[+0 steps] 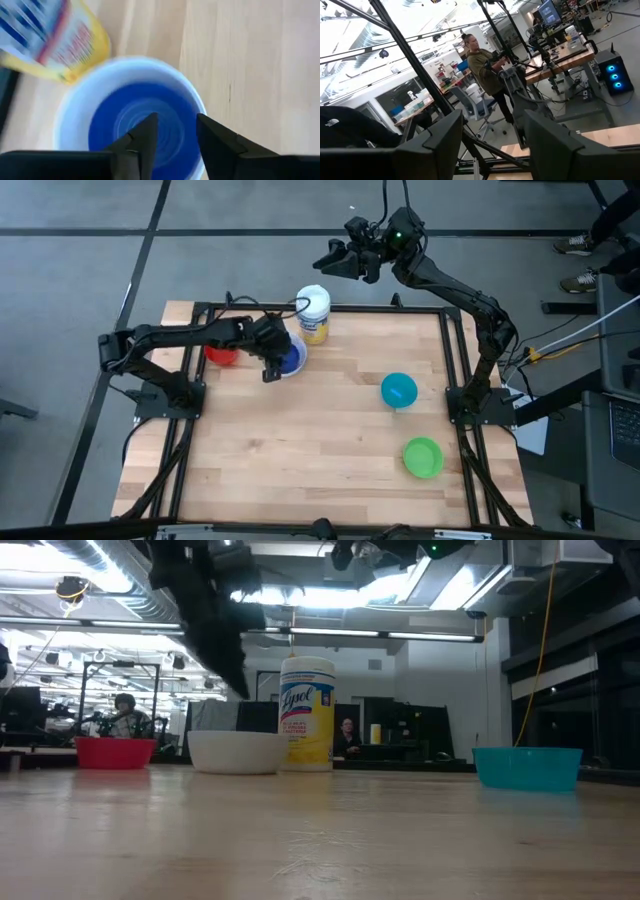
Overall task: Nest bowls inside each other
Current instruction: Stack the light blue bowl on top of the blue bowl
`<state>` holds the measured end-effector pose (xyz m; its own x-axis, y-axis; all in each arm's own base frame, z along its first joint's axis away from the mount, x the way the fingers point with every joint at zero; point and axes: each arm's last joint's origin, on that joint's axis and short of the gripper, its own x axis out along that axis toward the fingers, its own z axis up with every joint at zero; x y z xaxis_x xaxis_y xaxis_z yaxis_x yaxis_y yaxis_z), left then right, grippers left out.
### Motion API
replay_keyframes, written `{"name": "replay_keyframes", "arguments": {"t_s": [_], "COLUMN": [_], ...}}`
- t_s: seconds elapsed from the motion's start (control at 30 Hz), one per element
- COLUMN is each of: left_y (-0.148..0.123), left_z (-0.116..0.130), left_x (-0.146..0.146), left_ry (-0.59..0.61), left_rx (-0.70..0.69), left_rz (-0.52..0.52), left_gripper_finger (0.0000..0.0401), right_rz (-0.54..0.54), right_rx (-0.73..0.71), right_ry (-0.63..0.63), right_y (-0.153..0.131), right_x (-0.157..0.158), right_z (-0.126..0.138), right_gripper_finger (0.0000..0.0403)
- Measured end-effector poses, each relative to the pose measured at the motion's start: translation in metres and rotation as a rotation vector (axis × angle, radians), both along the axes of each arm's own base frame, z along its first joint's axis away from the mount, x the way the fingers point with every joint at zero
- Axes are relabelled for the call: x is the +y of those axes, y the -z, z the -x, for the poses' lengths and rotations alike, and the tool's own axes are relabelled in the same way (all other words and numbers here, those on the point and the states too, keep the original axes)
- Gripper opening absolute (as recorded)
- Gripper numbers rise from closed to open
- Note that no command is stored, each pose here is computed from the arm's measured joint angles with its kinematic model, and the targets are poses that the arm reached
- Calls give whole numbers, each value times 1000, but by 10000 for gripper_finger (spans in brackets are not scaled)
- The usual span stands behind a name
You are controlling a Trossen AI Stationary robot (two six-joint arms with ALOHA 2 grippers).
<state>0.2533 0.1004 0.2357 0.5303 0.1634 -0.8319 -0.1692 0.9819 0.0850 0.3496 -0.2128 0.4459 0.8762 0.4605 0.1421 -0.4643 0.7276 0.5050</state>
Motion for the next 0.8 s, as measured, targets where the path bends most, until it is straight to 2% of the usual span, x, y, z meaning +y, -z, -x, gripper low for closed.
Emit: {"name": "replay_keyframes", "arguments": {"t_s": [0.13, 0.27, 0.43, 0.6, 0.7, 0.8], "left_y": [-30, -70, -130, -193, -217, -228], "left_z": [-3, -3, 4, 25, 39, 45], "left_x": [4, 4, -3, -18, -29, -42], "left_ry": [-22, -55, -57, 55, 126, 178], "left_rx": [-76, -235, -610, -1096, -1279, -1356], "left_rz": [-23, 11, 111, 260, 340, 404], "left_gripper_finger": [152, 157, 154, 153, 155, 154], "right_rz": [11, 34, 87, 91, 64, 47], "right_rx": [-12, -41, -89, -75, 2, 103], "right_ry": [-9, -29, -118, -279, -400, -491], "right_y": [-3, -17, -45, -64, -66, -55], "right_x": [2, 10, 37, 85, 117, 147], "right_z": [2, 8, 24, 33, 36, 34], "right_gripper_finger": [213, 213, 213, 213, 213, 213]}}
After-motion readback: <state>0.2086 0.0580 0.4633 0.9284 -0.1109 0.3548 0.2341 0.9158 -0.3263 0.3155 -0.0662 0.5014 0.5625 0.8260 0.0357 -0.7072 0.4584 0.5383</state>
